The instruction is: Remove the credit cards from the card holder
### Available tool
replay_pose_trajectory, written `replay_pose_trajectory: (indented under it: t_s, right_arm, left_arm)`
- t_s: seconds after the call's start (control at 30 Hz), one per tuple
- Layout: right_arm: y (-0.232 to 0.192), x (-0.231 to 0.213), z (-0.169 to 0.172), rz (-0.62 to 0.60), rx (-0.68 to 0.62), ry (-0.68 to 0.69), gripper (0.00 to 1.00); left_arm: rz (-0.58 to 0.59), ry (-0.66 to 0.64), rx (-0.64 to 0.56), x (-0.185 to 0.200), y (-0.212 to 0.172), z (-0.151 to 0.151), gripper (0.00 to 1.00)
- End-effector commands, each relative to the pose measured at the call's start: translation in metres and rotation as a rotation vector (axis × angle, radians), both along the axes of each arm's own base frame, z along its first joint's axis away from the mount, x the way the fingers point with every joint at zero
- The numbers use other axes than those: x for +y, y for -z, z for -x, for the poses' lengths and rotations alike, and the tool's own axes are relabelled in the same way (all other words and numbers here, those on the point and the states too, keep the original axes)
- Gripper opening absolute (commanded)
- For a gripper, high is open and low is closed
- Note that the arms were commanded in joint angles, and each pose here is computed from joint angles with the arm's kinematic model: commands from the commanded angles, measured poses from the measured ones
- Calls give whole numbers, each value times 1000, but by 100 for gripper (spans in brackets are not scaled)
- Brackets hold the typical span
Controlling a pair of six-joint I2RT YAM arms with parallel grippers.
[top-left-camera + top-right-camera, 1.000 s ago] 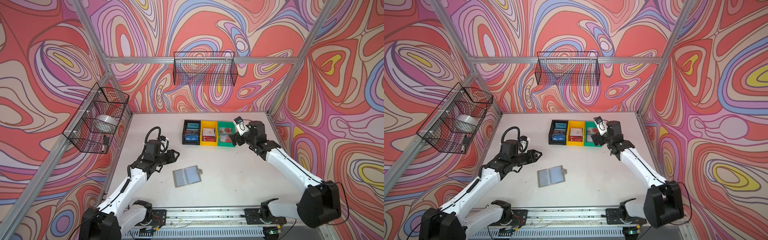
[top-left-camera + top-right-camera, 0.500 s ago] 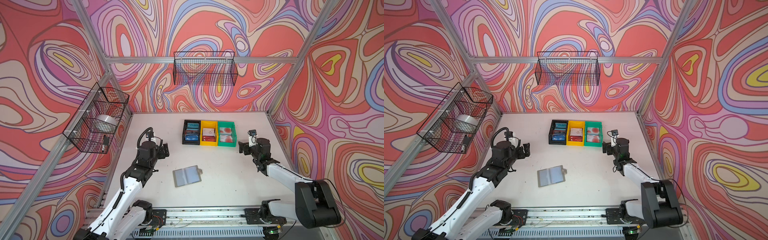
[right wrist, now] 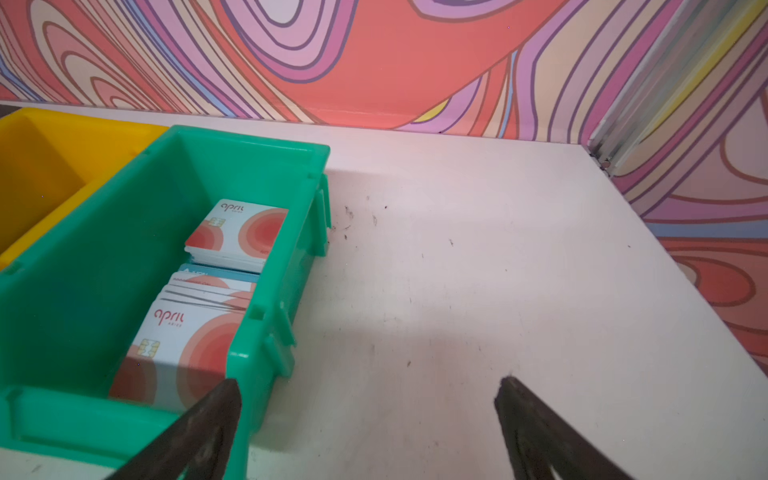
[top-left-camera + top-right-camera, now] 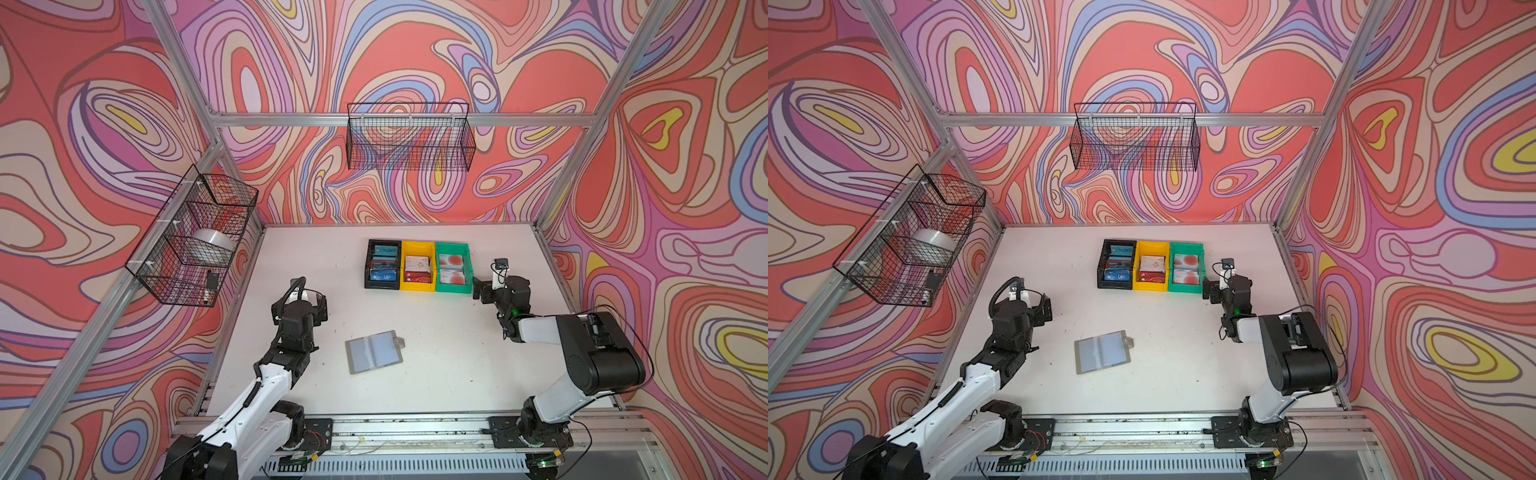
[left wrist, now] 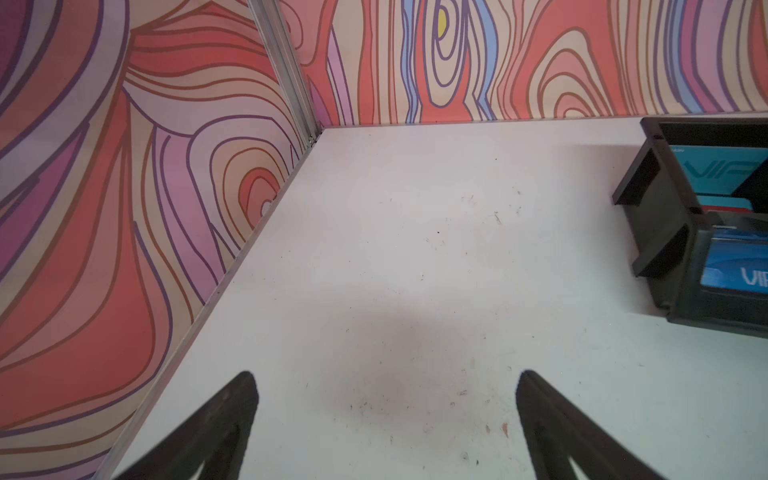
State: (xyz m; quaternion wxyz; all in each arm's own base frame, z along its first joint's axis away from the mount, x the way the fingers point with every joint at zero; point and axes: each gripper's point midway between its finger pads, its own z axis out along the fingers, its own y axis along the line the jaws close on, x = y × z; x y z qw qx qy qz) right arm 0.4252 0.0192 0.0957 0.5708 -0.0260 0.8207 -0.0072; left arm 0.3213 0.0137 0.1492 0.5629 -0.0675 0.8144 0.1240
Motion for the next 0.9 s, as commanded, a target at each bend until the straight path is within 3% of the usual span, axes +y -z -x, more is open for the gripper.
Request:
replay_pose_trajectory:
  t_s: [0.0, 0.37, 0.47, 0.57, 0.63, 0.87]
  right_arm:
    - [-10, -13, 3, -20, -101, 71, 98]
    - [0, -21, 1, -30, -102, 101, 98]
    - [0, -20, 2, -29, -98, 99, 98]
    - [0, -20, 1, -32, -96, 97, 98]
    - [1, -20, 1, -34, -95, 97, 98]
    - [1, -21, 0, -37, -91, 101, 99]
  left_arm:
    - [3, 25, -113, 2, -8, -15, 100]
    - [15, 65, -128, 3, 47, -54, 100]
    - [31, 62, -63, 3, 52, -56, 100]
    - [19, 58, -96, 5, 48, -62, 100]
    - [30, 37, -31, 7, 55, -62, 100]
    - [19, 36, -46, 7, 54, -66, 100]
